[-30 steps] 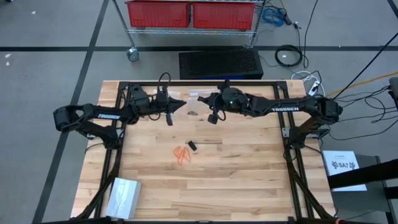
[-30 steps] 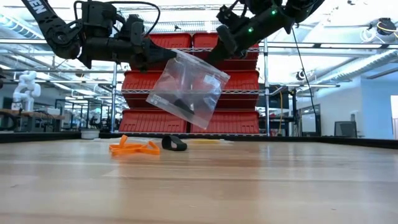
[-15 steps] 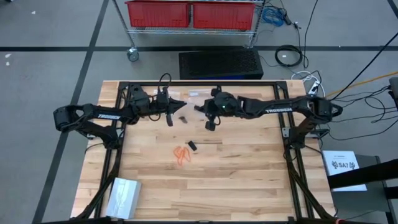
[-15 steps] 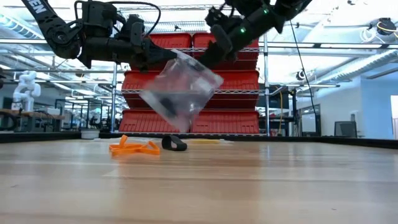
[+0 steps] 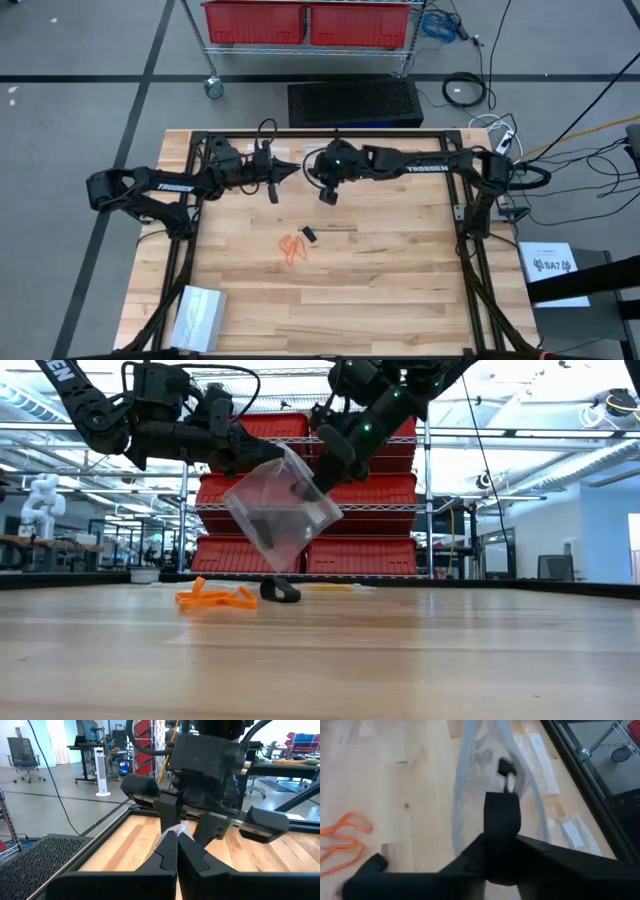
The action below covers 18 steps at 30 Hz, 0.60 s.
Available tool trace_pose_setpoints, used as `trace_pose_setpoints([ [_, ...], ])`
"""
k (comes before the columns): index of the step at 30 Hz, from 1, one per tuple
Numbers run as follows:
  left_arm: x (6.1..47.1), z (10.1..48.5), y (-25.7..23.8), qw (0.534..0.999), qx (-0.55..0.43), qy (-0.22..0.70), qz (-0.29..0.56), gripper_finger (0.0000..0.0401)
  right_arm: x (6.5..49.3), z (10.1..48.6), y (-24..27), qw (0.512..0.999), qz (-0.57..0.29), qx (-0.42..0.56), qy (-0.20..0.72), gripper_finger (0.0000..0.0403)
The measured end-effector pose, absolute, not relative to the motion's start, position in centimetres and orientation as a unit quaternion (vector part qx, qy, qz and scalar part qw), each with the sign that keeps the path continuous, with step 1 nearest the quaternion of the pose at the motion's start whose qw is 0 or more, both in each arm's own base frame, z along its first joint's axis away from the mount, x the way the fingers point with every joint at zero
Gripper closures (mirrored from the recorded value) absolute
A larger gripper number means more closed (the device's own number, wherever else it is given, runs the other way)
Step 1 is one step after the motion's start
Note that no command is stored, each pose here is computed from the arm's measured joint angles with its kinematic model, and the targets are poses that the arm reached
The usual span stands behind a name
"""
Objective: Sort rubber bands
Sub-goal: Put the middle black rubber band into the right transparent zip bag, then put the left black rubber band into the right transparent zip bag
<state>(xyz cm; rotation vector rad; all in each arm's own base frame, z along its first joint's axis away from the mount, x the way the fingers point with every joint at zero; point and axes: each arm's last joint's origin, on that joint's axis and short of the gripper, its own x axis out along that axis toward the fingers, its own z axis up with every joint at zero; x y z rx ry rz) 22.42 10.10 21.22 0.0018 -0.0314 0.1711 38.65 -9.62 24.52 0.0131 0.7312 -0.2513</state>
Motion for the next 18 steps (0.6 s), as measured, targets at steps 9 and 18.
trace_pose_setpoints([
  [9, 22.4, 21.2, 10.1, 0.996, 0.000, -0.014, 0.084, 0.0401, 38.4, 28.3, -9.1, 0.936, -0.105, 0.004, 0.337, 0.0230],
  [18, 22.4, 21.1, 10.3, 0.994, 0.007, -0.011, 0.111, 0.0401, 35.0, 32.4, -8.0, 0.917, -0.053, 0.035, 0.393, 0.0219],
])
